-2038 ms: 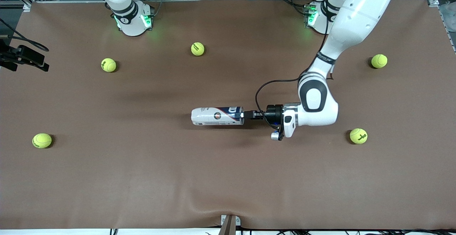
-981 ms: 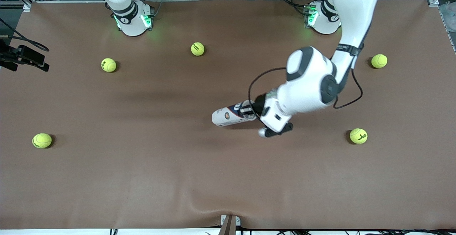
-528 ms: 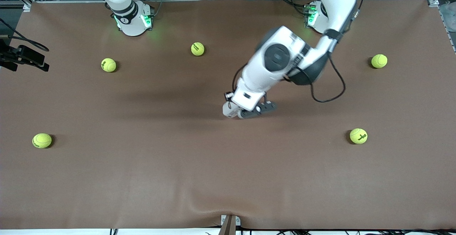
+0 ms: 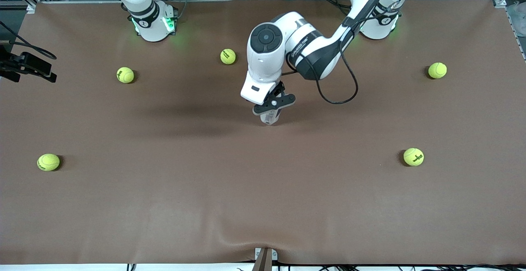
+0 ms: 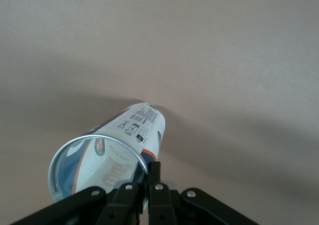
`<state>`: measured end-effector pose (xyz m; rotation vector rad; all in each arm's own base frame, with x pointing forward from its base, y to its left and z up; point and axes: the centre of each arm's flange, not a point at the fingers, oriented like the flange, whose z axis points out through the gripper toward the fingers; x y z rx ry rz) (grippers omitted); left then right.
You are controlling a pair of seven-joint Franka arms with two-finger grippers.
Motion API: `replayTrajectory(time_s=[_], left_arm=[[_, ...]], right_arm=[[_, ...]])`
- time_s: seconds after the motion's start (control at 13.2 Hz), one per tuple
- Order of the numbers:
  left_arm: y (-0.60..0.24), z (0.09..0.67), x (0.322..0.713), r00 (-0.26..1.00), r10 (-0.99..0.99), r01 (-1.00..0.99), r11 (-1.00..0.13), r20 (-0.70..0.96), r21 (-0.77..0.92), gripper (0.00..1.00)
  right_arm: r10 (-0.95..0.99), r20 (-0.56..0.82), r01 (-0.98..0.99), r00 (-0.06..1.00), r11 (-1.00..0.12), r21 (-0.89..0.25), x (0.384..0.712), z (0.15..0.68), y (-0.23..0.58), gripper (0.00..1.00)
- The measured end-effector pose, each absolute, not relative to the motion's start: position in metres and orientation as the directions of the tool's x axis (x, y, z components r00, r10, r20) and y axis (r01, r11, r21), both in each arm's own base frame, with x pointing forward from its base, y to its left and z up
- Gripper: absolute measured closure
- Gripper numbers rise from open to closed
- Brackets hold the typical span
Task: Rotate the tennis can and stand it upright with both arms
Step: 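Lower the upright can onto the table with the left gripper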
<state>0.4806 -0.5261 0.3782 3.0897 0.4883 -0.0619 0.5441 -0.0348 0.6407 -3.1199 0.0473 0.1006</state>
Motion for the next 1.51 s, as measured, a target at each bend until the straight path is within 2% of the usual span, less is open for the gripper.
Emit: replayTrajectory(time_s=[0.83, 1.06, 1.21, 1.51], left_arm=[[-0.528, 0.366, 0.485, 0.95, 0.31, 0.31, -0.951, -0.04, 0.01, 0.95], [-0.529, 0.365, 0.485, 0.95, 0.31, 0.31, -0.951, -0.039, 0.014, 0.92], [-0.529, 0.362, 0.485, 0.95, 0.31, 0.31, -0.951, -0.041, 0.012, 0.75], [-0.531, 0.363, 0.485, 0.951, 0.307, 0.308, -0.951, -0.038, 0.023, 0.63]], right_arm=[[-0.028, -0.065, -0.03, 0.998, -0.999, -0.019, 0.544, 0.641, -0.034, 0.0], [-0.028, -0.065, -0.029, 0.998, -0.999, -0.019, 0.544, 0.641, -0.034, 0.0], [-0.028, -0.065, -0.029, 0.998, -0.999, -0.019, 0.544, 0.641, -0.034, 0.0], [-0.028, -0.065, -0.029, 0.998, -0.999, -0.019, 0.544, 0.641, -0.034, 0.0]])
